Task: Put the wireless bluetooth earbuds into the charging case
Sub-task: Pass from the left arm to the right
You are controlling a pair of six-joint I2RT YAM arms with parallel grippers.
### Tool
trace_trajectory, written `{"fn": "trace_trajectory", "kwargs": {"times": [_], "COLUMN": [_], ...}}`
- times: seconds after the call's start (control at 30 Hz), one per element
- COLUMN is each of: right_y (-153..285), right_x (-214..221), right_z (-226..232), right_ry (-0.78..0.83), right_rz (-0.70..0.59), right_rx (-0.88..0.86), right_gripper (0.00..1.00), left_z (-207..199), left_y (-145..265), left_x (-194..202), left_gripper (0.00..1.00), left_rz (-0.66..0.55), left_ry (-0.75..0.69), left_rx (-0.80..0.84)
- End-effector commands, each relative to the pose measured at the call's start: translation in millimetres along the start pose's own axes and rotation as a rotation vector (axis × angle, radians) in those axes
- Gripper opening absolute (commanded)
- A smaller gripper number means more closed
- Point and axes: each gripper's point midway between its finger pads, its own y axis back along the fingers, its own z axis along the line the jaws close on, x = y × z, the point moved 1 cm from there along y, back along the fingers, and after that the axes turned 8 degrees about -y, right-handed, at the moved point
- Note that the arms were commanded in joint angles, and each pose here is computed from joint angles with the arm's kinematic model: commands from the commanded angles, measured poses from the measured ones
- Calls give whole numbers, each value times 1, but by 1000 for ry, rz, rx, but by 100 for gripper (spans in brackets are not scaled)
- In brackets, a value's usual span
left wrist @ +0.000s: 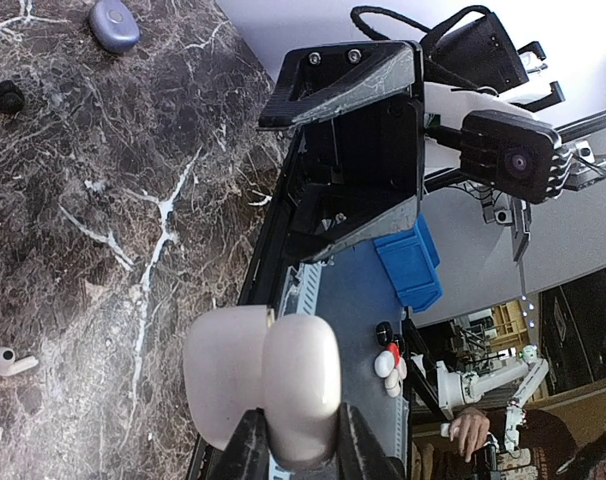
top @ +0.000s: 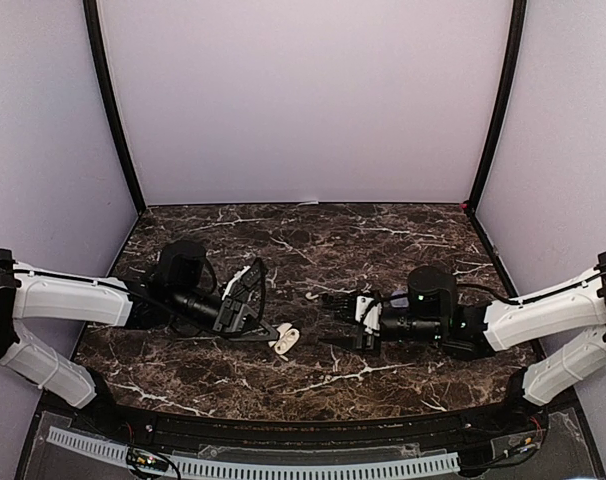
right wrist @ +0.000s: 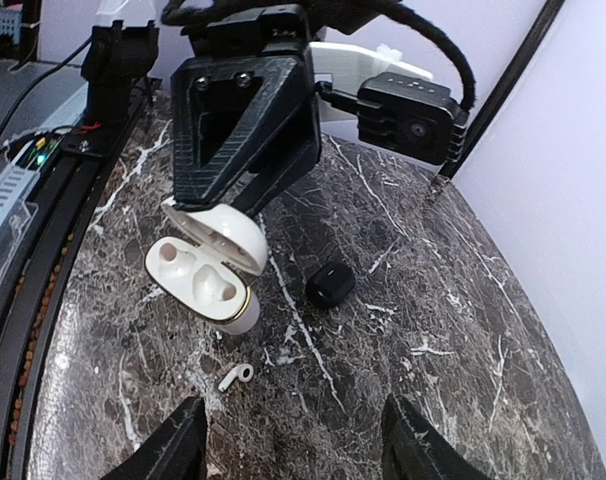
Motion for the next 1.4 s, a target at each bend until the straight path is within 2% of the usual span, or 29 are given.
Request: {"fn": "trace_trajectory", "kwargs": {"times": [0.0, 0.1, 0.27, 0.37, 0.47, 0.53, 0.67, 0.77, 1.1, 1.37], "right_y": [7, 17, 27, 34, 47, 49, 32, 20, 22, 7], "right_x": [-24, -27, -42, -50, -63, -66, -56, -38, -37, -24], "right_z": [-18, -27, -47, -56, -62, -55, -37, -10, 8, 30], "right_ry": [14, 2, -82, -124, -134, -63, 28, 87, 100, 147], "right_rz": [-128, -170, -231, -276, -355, -371, -279, -197, -269, -221], "right_rx": [96, 172, 277, 333, 379, 353, 230, 68, -14, -176], "right_gripper": [60, 59, 63, 58, 66, 75, 78, 76, 73, 72], "left_z": [-12, -11, -13, -14, -14, -14, -16, -18, -22, -23], "left_y": [3, 5, 6, 8, 10, 12, 14, 16, 17, 14], "left_x": [-17, -18, -23, -26, -29, -30, -30, -30, -28, -28], "left_gripper": [19, 19, 20, 20, 20, 20, 20, 20, 20, 20], "left_rz": [-24, -29, -34, -35, -44, -49, -48, -47, -42, -26], "left_ry": [-46, -48, -52, -55, -60, -65, -65, -70, -75, -75], "left_rx": [43, 44, 47, 49, 45, 44, 49, 54, 78, 110]}}
